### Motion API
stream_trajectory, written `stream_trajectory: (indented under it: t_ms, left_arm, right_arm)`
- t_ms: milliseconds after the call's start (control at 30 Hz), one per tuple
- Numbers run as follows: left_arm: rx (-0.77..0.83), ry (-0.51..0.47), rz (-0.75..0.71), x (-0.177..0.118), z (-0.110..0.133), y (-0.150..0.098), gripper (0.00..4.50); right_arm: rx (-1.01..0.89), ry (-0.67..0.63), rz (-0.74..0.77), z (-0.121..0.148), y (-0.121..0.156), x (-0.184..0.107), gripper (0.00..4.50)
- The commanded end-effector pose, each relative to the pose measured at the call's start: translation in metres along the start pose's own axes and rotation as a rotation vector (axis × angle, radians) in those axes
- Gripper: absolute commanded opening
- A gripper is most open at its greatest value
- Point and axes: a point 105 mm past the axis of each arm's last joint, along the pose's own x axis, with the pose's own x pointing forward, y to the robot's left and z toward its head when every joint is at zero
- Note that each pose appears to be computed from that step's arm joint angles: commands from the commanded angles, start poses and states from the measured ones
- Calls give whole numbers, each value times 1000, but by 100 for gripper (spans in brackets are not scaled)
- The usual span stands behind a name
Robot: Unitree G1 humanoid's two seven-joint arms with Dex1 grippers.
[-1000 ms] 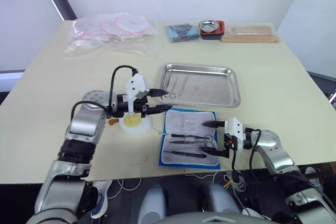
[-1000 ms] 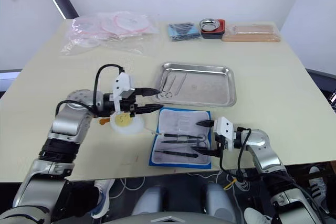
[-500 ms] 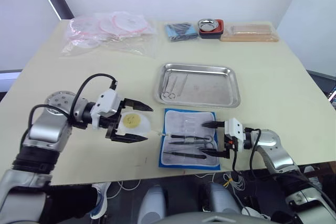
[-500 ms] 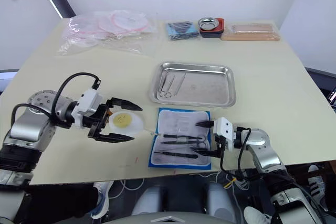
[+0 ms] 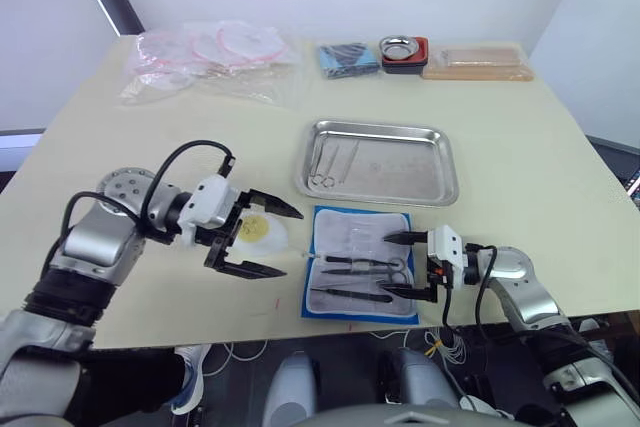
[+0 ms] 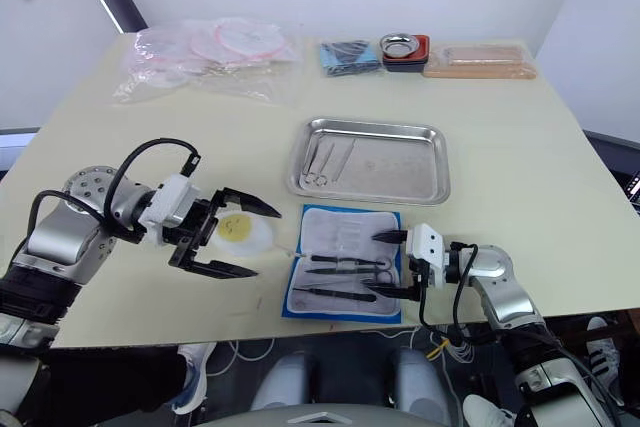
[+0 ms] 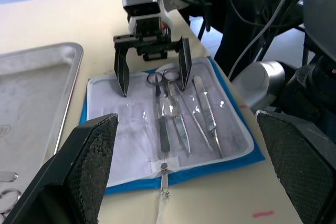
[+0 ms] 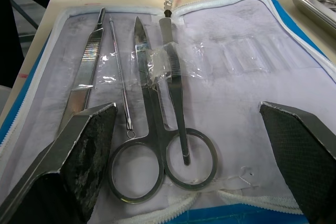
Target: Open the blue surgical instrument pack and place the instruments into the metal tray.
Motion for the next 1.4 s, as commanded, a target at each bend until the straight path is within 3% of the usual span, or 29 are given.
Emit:
stream_trajectory:
  t_ms: [33, 267, 400, 433, 467, 767, 800, 900, 967, 1400]
  left_arm:
    - [53, 63, -9, 2, -1, 4, 445]
    - [72, 63, 57, 24, 4, 20, 445]
    - [92, 102, 54, 38, 5, 24, 337]
    - [91, 112, 51, 41, 5, 24, 337]
    - [89, 120, 43, 43, 4, 23, 291]
    - [48, 198, 75, 71, -21, 23, 291]
    - [44, 201, 83, 72, -23, 25, 242]
    - [33, 192, 81, 74, -25, 26, 171]
    - [41, 202, 76, 77, -27, 27, 72]
    - [-17, 205, 32, 84, -42, 19, 72]
  right_arm:
    - [199, 174, 16, -58, 25, -6, 450]
    - [195, 172, 14, -57, 24, -5, 450]
    - [195, 167, 16, -56, 25, -2, 450]
    - [194, 166, 15, -56, 24, -2, 450]
    - [193, 166, 14, -56, 24, -2, 450]
    - [195, 166, 6, -56, 24, -2, 450]
    - [195, 165, 5, -56, 24, -2, 450]
    - [197, 164, 4, -56, 25, -2, 450]
    - [198, 164, 3, -56, 25, -2, 450]
    - [199, 167, -1, -56, 25, -4, 450]
